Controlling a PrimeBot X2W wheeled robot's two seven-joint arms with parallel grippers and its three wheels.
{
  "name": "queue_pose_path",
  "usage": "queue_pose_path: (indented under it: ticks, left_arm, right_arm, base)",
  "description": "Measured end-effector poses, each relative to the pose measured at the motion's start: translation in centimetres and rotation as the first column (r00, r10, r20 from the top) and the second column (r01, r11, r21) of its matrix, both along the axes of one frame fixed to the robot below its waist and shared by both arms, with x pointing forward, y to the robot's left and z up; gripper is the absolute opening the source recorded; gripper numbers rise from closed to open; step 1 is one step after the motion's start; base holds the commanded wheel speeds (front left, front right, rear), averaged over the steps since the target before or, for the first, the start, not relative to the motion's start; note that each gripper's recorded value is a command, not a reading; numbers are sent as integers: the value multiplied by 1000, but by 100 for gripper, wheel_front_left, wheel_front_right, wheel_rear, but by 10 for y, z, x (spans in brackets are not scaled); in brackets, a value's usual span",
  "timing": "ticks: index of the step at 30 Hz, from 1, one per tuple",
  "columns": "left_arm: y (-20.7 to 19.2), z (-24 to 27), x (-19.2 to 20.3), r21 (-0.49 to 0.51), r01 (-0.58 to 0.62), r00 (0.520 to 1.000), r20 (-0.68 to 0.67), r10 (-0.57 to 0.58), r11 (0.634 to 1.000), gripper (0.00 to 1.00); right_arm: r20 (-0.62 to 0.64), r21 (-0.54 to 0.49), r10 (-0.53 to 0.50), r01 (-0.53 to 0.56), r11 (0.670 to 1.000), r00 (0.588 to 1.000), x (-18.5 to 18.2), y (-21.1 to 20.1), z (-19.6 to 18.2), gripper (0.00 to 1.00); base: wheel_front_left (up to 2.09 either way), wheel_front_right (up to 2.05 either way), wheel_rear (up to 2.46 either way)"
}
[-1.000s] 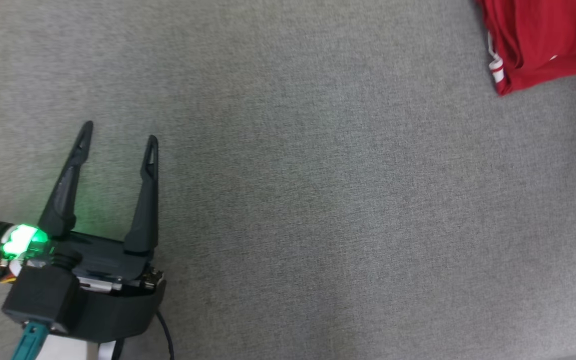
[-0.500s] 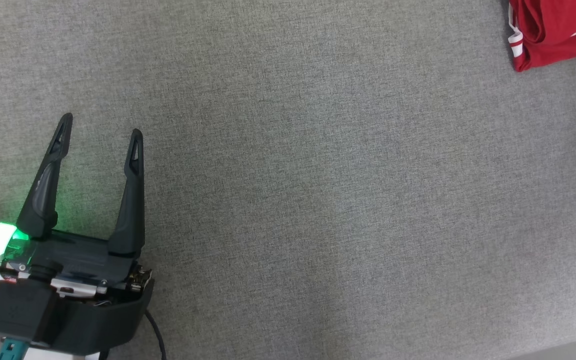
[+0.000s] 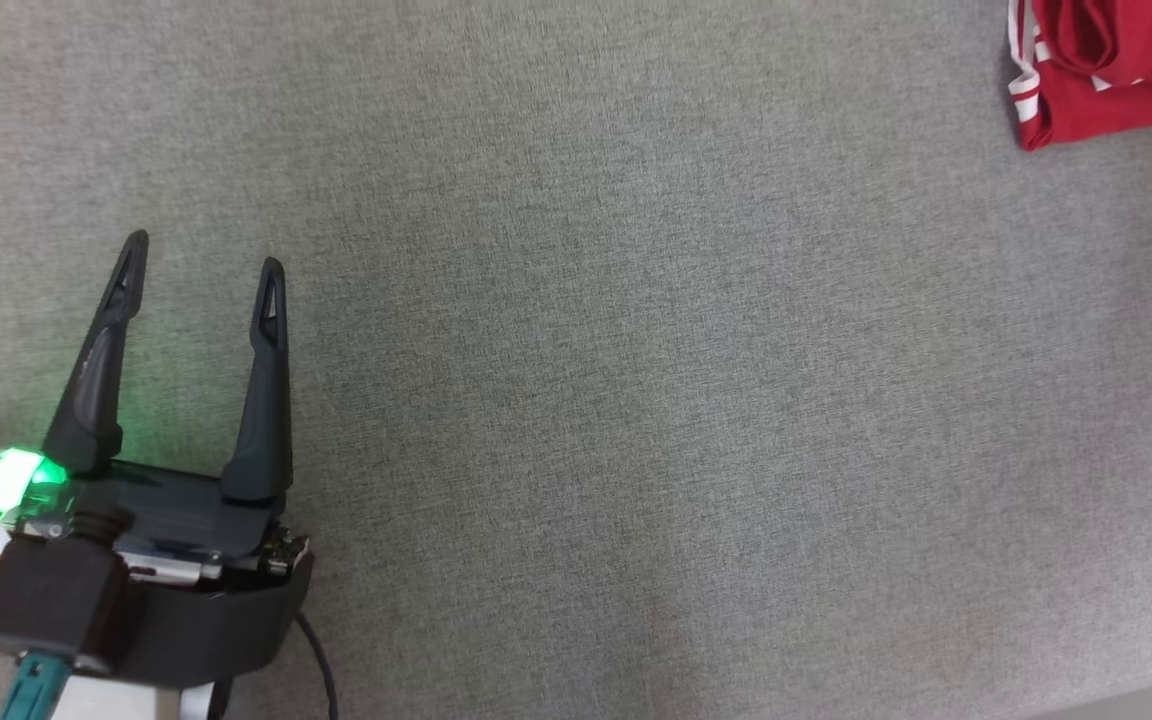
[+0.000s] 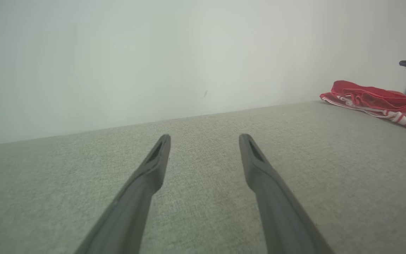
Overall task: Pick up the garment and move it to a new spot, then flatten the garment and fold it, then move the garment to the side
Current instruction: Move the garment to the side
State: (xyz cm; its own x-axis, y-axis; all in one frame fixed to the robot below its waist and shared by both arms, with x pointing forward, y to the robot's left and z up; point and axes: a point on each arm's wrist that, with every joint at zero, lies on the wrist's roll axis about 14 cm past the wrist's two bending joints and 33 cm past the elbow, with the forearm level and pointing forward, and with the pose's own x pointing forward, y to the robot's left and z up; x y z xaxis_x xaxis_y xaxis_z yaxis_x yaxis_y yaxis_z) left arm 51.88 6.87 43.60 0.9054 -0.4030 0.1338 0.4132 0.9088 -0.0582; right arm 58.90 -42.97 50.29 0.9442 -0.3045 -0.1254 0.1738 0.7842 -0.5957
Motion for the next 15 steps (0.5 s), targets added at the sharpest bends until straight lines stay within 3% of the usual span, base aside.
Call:
queue_pose_path:
  ticks: [9,15]
  left_arm:
    - [10,12,-11,-11,-52,998,-27,52,999,100]
    - [28,20,-28,3,-115,992,-51,115,993,100]
  right_arm:
    - [114,58,81,-88,994,990,-7,40,19,100]
    - [229,147,137,-173,974,964,-18,82,34,100]
  base:
    - [0,0,0]
    - [0,0,0]
